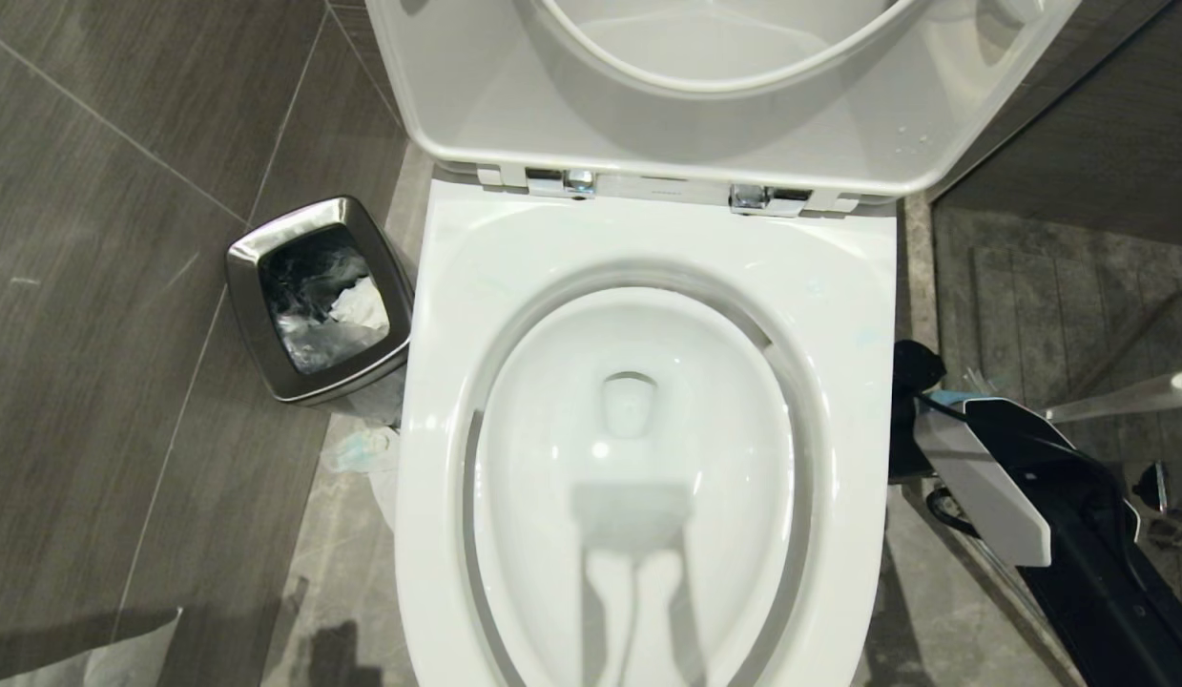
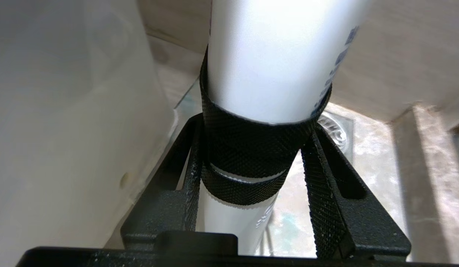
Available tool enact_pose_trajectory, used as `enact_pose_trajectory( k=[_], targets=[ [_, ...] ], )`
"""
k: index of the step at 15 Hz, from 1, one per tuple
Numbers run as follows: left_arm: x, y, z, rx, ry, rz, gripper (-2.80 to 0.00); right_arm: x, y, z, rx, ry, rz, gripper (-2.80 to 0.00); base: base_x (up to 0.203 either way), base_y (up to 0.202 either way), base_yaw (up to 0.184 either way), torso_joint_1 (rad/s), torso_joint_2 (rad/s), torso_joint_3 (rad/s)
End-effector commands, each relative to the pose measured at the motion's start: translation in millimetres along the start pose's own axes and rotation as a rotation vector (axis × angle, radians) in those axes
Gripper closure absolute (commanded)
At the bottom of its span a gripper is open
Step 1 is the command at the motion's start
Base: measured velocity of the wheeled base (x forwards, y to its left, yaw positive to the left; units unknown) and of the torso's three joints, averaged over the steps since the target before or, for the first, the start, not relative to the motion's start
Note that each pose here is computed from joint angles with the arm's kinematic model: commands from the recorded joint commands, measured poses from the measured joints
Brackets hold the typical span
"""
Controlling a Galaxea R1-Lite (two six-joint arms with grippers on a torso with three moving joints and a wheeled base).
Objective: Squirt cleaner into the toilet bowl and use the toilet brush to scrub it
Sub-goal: Pour in the cleaning agent
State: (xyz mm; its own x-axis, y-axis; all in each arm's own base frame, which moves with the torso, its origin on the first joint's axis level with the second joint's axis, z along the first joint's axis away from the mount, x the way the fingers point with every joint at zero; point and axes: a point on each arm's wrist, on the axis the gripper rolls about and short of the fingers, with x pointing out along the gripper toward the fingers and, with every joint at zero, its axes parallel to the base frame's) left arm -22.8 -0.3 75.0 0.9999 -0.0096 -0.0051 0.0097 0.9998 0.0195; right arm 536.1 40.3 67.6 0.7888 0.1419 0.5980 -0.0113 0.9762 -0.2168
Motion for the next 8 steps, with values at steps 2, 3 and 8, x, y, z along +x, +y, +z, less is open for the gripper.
enact_pose_trajectory(
  k=[2, 3, 8],
  targets=[
    [0, 0.0, 0, 0.000, 0.004, 0.000, 0.00, -7, 0, 4, 0.003, 0.057, 0.003, 0.00, 0.000, 0.000, 0.000, 0.000, 0.00, 0.000],
    [0, 0.0, 0, -0.001, 0.003, 0.000, 0.00, -10, 0, 6, 0.005, 0.082, 0.007, 0.00, 0.000, 0.000, 0.000, 0.000, 0.00, 0.000],
    [0, 0.0, 0, 0.000, 0.003, 0.000, 0.00, -21, 3, -3, 0.010, 0.138, 0.019, 0.00, 0.000, 0.000, 0.000, 0.000, 0.00, 0.000]
  ],
)
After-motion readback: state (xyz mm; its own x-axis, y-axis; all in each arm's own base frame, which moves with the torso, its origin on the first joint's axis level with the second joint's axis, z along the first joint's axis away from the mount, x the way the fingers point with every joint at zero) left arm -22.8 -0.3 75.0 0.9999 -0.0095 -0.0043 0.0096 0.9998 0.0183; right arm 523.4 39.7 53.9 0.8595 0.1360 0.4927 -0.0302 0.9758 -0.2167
